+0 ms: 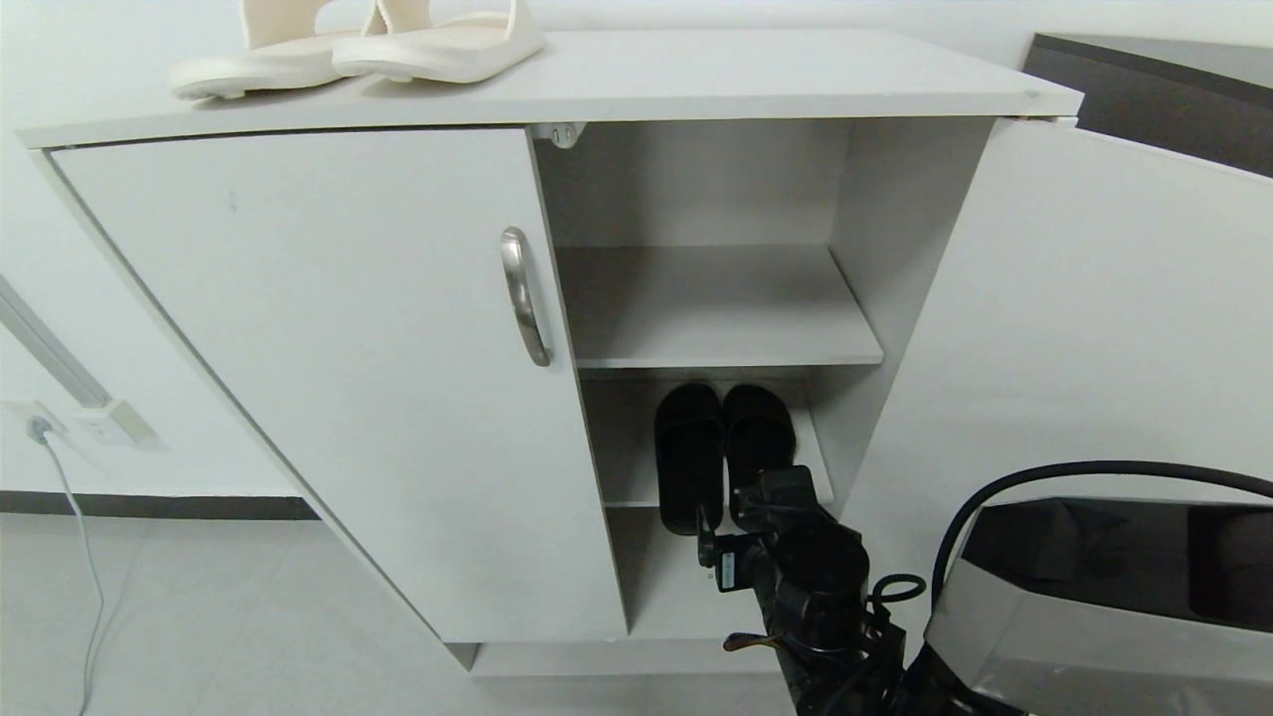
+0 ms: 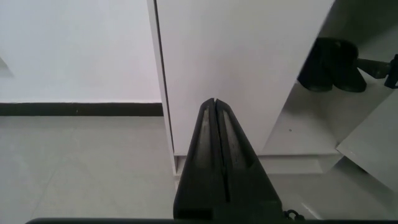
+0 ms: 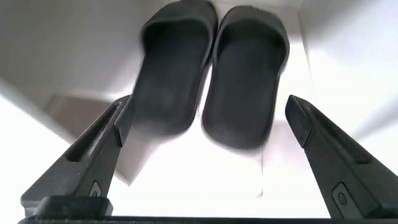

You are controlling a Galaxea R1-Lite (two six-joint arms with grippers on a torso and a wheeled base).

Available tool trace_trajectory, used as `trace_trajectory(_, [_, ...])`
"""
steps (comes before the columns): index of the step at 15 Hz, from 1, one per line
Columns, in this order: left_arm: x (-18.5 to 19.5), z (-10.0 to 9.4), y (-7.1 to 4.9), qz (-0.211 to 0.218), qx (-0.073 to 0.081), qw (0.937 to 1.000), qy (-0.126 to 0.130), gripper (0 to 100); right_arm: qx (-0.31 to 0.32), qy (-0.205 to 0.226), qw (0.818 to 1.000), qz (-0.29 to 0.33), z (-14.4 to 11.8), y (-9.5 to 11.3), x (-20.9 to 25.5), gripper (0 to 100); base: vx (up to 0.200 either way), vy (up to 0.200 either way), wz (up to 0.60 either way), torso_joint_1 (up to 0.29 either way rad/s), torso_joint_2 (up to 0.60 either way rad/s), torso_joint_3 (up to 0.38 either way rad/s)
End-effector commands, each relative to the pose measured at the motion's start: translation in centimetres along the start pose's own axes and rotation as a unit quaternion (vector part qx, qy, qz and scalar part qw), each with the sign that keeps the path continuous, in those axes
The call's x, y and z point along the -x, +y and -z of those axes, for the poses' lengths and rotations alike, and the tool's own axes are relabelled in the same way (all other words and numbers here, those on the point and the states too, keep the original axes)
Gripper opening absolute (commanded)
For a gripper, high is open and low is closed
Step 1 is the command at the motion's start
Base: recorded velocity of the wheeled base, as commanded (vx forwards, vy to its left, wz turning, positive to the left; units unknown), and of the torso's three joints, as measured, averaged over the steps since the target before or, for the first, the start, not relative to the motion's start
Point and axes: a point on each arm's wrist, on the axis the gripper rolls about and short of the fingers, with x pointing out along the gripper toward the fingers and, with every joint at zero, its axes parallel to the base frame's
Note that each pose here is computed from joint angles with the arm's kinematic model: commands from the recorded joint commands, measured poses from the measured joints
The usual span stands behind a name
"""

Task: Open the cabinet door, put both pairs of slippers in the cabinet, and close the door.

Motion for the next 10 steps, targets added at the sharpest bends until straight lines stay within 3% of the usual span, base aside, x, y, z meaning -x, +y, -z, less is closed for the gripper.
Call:
trace_trajectory(1, [-0.01,0.00,0.00,0.000,0.001,1.0000,0.001,0,0.001,0.001,1.000,-0.001,0.06,0.05,0.03,100,-0.200,0.000,0.00,-0.002,0.00,0.007])
trace_trajectory(2, [-0.01,0.00,0.00,0.000,0.001,1.0000,0.001,0,0.001,0.001,1.000,-0.001,0.06,0.05,0.03,100,-0.200,0.000,0.00,0.002,0.00,0.007])
trace_trajectory(10, [-0.01,-0.02,0.01,-0.002,-0.001,1.0000,0.000,0,-0.001,-0.002,1.000,-0.001,0.11,0.02,0.05,100,0.000,0.000,0.00,0.000,0.00,0.000])
